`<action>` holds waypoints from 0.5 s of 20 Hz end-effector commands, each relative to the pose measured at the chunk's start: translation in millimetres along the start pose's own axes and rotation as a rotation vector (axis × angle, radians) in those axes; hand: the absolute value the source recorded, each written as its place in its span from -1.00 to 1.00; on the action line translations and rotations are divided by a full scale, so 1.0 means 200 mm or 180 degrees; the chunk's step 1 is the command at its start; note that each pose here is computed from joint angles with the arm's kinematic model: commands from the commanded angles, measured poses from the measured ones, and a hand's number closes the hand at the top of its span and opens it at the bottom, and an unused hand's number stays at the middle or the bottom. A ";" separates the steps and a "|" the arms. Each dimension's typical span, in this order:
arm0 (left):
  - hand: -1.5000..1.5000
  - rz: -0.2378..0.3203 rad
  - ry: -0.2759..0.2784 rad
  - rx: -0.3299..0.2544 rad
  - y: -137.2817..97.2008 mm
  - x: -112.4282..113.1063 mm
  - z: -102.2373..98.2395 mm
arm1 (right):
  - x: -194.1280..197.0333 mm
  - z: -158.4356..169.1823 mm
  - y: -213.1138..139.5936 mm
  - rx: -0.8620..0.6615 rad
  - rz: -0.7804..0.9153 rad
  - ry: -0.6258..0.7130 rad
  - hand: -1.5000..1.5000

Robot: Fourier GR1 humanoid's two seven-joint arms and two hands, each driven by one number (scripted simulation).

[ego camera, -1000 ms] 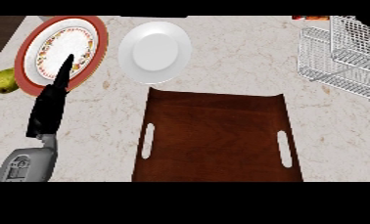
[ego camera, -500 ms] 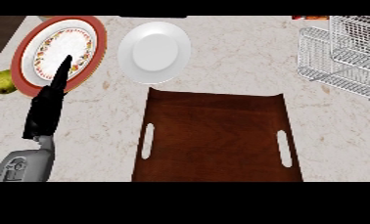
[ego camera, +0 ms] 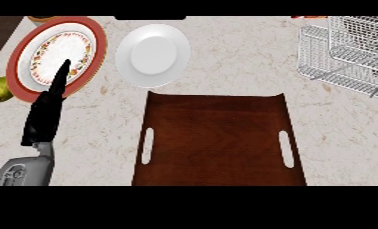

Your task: Pick the tomato from the tray and place it in the tiered basket

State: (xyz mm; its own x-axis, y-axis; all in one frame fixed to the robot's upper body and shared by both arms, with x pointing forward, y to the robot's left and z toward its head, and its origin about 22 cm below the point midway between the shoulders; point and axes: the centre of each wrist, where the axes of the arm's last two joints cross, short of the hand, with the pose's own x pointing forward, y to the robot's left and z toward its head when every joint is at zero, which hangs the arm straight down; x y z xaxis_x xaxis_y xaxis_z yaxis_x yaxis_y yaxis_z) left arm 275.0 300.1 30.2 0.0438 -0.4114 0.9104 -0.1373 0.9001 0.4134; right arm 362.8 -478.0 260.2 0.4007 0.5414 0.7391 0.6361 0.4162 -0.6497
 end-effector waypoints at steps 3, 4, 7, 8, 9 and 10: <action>0.00 0.0037 0.0036 0.0010 -0.08 -0.01 0.02 | -0.21 0.02 -0.30 0.0138 -0.0074 0.0269 -1.00; 0.00 0.0016 0.0075 0.0087 0.03 -0.05 0.07 | -0.28 0.03 -0.41 0.0134 -0.0108 0.0237 -1.00; 0.00 -0.0043 0.0047 0.0110 0.01 -0.02 0.01 | -0.42 0.10 -0.50 0.0180 -0.0198 0.0161 -1.00; 0.00 0.0016 0.0026 0.0103 -0.05 0.01 -0.01 | -0.49 0.11 -0.53 0.0081 -0.0328 0.0168 -1.00; 0.00 0.0023 0.0093 0.0097 -0.01 0.00 0.00 | -0.52 0.14 -0.59 0.0103 -0.0398 0.0088 -1.00; 0.00 -0.0002 0.0066 0.0030 -0.01 0.01 0.06 | -0.52 0.15 -0.70 0.0102 -0.0342 0.0110 -1.00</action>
State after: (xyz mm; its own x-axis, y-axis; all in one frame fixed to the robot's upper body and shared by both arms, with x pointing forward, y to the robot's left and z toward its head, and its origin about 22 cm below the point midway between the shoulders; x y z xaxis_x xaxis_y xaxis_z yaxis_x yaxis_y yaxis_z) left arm 270.8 298.5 27.9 0.0634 -0.4073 0.9111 -0.1573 0.8975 0.4121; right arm 257.2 -550.9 258.9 0.3827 0.4598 0.8013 0.6461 0.4867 -0.5879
